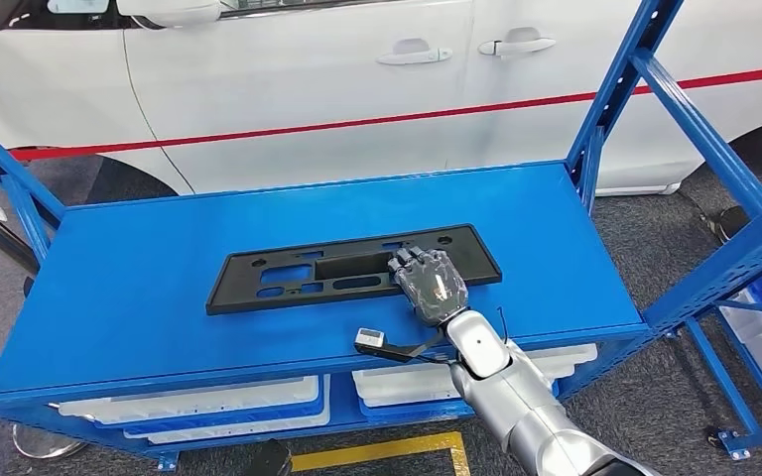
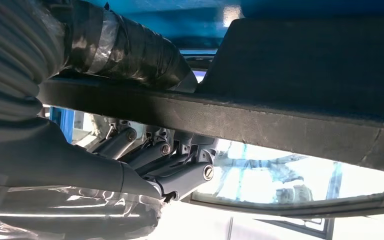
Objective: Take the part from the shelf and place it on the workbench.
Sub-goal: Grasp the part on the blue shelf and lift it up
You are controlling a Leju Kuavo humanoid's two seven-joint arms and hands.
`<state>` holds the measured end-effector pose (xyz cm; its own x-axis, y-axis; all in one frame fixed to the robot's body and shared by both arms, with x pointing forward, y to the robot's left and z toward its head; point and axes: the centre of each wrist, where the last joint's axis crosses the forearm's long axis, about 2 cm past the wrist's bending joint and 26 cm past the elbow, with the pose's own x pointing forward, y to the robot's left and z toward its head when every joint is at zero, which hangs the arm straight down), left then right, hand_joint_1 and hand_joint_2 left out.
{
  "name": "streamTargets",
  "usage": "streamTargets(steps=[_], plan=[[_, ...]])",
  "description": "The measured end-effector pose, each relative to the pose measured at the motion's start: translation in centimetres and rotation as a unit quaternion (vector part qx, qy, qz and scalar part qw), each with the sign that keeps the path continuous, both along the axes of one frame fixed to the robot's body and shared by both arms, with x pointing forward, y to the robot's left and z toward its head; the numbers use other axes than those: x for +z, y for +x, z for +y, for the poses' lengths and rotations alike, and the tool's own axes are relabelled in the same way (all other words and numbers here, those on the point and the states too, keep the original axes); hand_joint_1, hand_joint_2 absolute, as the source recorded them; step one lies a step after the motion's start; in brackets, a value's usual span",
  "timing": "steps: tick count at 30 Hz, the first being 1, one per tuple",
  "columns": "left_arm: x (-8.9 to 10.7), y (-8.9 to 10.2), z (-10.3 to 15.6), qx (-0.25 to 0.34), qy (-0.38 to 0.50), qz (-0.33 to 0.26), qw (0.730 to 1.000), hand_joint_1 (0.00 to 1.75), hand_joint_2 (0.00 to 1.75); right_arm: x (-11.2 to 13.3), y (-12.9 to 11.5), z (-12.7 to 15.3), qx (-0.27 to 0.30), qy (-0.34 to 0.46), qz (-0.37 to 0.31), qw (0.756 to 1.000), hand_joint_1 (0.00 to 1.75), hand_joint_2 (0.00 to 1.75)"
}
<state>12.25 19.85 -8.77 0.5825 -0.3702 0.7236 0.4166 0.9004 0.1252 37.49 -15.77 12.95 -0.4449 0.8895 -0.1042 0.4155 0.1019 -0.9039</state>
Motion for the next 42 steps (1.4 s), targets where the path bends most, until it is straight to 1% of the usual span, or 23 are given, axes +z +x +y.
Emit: streamTargets(steps=[9,13,15,17,19,21,23,26,34,39,42], plan=[[0.0,-0.1,0.1,0.004,-0.001,-0.001,1.0,0.0,0.0,0.2,-0.2,-0.4,0.005,0.009,-0.009,1.0,1.75,1.75],[-0.1,-0.2,0.2,0.015,-0.004,0.0,1.0,0.0,0.0,0.1,-0.7,-1.0,0.022,0.034,-0.008,0.999,1.75,1.75],[-0.1,-0.3,0.3,0.027,-0.006,0.0,1.0,0.0,0.87,1.0,-0.5,-1.3,0.043,0.065,-0.023,0.997,1.75,1.75],[-0.1,-0.2,0.3,0.041,-0.009,-0.003,0.999,0.0,1.75,2.6,-0.1,-1.2,0.066,0.107,-0.049,0.991,1.75,1.75],[-0.1,-0.1,0.4,0.049,-0.013,-0.011,0.999,0.0,1.75,4.1,0.3,-0.8,0.074,0.15,-0.071,0.983,1.75,1.75],[-0.1,-0.1,0.5,0.053,-0.012,-0.02,0.998,0.0,1.75,5.8,0.6,-0.4,0.068,0.188,-0.089,0.976,1.75,1.75],[-0.1,-0.1,0.6,0.057,-0.008,-0.028,0.998,0.0,1.75,8.0,1.0,0.3,0.064,0.222,-0.109,0.967,1.75,1.75],[-0.1,0.0,0.7,0.06,-0.005,-0.033,0.998,0.0,1.75,10.5,1.1,1.6,0.08,0.25,-0.129,0.956,1.75,1.75],[-0.1,0.2,1.2,0.068,0.033,-0.053,0.996,0.0,1.75,14.5,-0.9,5.7,0.17,0.289,-0.132,0.933,1.75,1.75],[-0.3,-0.2,1.2,0.082,-0.034,-0.013,0.996,0.0,1.75,16.4,-1.6,6.9,0.214,0.304,-0.101,0.923,1.75,1.75],[-0.3,-0.4,1.2,0.085,-0.062,-0.002,0.994,0.0,1.75,17.2,-1.8,7.4,0.234,0.319,-0.078,0.915,1.75,1.75]])
